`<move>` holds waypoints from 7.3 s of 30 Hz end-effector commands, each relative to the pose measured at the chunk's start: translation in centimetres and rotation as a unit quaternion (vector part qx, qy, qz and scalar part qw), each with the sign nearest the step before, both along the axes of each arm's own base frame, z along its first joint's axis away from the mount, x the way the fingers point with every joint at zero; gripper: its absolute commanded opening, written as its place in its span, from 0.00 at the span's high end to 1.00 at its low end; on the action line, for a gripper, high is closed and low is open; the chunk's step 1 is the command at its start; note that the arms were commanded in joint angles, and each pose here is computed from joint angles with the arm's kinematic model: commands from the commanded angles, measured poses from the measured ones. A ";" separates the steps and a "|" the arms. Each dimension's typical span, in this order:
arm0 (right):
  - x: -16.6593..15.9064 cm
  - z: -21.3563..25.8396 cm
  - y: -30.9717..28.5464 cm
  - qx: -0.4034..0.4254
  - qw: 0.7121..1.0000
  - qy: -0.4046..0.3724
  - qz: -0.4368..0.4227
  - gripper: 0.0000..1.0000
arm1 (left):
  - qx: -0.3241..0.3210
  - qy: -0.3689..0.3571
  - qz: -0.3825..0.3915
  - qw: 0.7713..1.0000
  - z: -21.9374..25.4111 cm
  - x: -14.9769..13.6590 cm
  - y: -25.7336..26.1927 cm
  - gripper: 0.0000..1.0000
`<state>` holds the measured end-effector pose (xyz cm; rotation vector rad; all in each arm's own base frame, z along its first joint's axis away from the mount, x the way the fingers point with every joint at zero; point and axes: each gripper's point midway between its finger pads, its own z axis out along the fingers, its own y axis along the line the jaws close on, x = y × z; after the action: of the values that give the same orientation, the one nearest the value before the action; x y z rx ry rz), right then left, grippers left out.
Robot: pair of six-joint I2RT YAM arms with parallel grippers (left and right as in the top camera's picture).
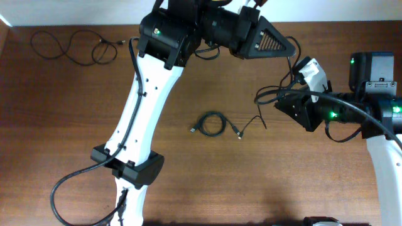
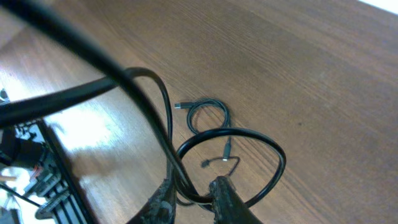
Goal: Untangle cables
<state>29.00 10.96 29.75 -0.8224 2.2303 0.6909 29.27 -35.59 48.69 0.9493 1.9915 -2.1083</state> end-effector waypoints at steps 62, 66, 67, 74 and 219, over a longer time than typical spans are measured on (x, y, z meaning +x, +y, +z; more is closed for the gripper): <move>-0.3 -1.1 -9.3 0.043 0.956 0.145 -0.253 0.26 | 0.064 -0.170 0.083 0.980 -3.8 -0.4 -1.8 1.00; 0.0 -1.8 -9.2 0.043 0.955 0.158 -0.247 0.30 | 0.014 -0.155 0.024 0.987 -2.2 -2.6 -1.6 1.00; 0.0 -1.8 -9.2 0.045 0.955 0.159 -0.245 0.30 | 0.011 -0.153 0.019 0.988 -2.1 -2.8 -1.6 1.00; -0.3 -1.2 -7.2 0.057 0.972 0.138 -0.179 0.30 | -0.009 -0.143 -0.007 0.990 -1.5 -3.8 -1.3 1.00; 0.2 0.4 -7.4 0.154 0.969 0.125 -0.147 0.36 | 0.036 -0.062 0.034 0.997 -1.6 -2.4 -1.5 1.00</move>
<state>29.58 2.62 29.38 -0.1934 2.3519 0.9951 28.56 -38.07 45.04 0.9199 2.0950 -1.8454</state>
